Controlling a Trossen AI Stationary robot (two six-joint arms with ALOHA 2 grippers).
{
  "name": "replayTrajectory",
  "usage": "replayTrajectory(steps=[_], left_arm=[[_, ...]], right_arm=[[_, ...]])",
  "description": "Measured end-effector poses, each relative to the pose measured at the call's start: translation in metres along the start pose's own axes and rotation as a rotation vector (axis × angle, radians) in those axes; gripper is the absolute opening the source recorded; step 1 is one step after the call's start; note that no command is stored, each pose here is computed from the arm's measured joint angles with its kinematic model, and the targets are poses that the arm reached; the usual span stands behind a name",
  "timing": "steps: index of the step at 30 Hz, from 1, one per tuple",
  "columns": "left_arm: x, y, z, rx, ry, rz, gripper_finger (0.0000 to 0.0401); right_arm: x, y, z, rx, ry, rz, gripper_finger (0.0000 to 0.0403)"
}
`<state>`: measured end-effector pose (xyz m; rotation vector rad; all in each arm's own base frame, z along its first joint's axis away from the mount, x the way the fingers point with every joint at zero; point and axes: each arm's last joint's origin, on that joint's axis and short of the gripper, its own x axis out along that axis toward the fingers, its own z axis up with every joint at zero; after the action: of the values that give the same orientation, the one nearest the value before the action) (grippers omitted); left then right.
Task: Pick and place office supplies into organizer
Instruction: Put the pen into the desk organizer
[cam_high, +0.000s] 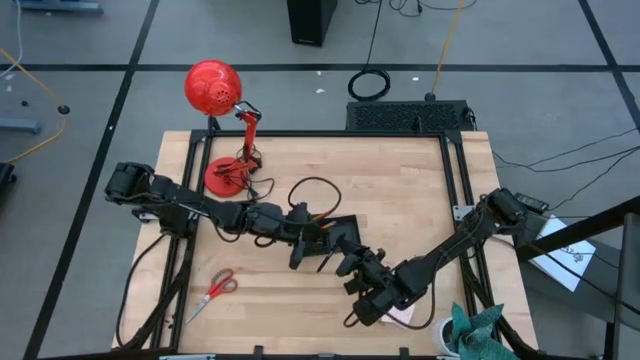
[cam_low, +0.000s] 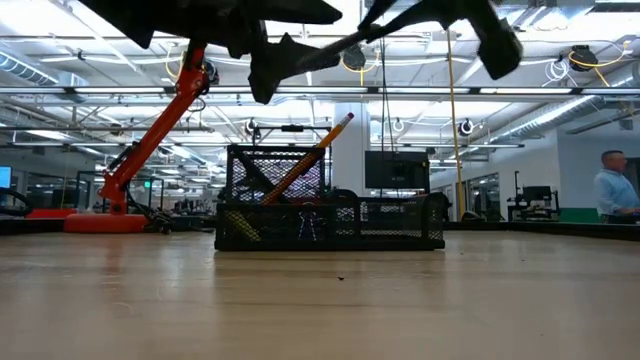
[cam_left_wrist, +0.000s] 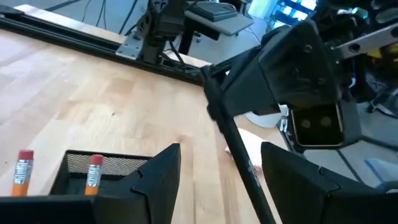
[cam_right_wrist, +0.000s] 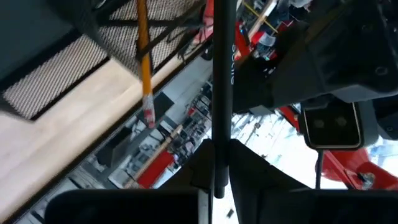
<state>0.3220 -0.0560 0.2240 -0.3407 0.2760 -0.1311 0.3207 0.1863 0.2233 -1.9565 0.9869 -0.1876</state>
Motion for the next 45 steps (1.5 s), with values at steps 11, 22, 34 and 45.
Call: replayTrajectory(steps=[11, 22, 34, 45], left_arm=[[0.000, 0.005, -0.003, 0.018, 0.043, 0.030, 0.0228], [-0.001, 0.008, -0.009, -0.007, 0.150, -0.068, 0.0228], [-0.004, 0.007, -0.003, -0.030, 0.148, -0.139, 0.0228], [-0.004, -0.001, -0.007, -0.023, 0.150, -0.129, 0.0228]], right_arm=[[0.006, -0.022, 0.004, 0.050, -0.067, -0.066, 0.0022], [0.007, -0.010, 0.008, -0.036, -0.079, -0.062, 0.0022], [0.012, 0.014, 0.015, -0.068, -0.077, -0.072, 0.0022], [0.013, 0.005, 0.016, -0.057, -0.109, -0.119, 0.0022]])
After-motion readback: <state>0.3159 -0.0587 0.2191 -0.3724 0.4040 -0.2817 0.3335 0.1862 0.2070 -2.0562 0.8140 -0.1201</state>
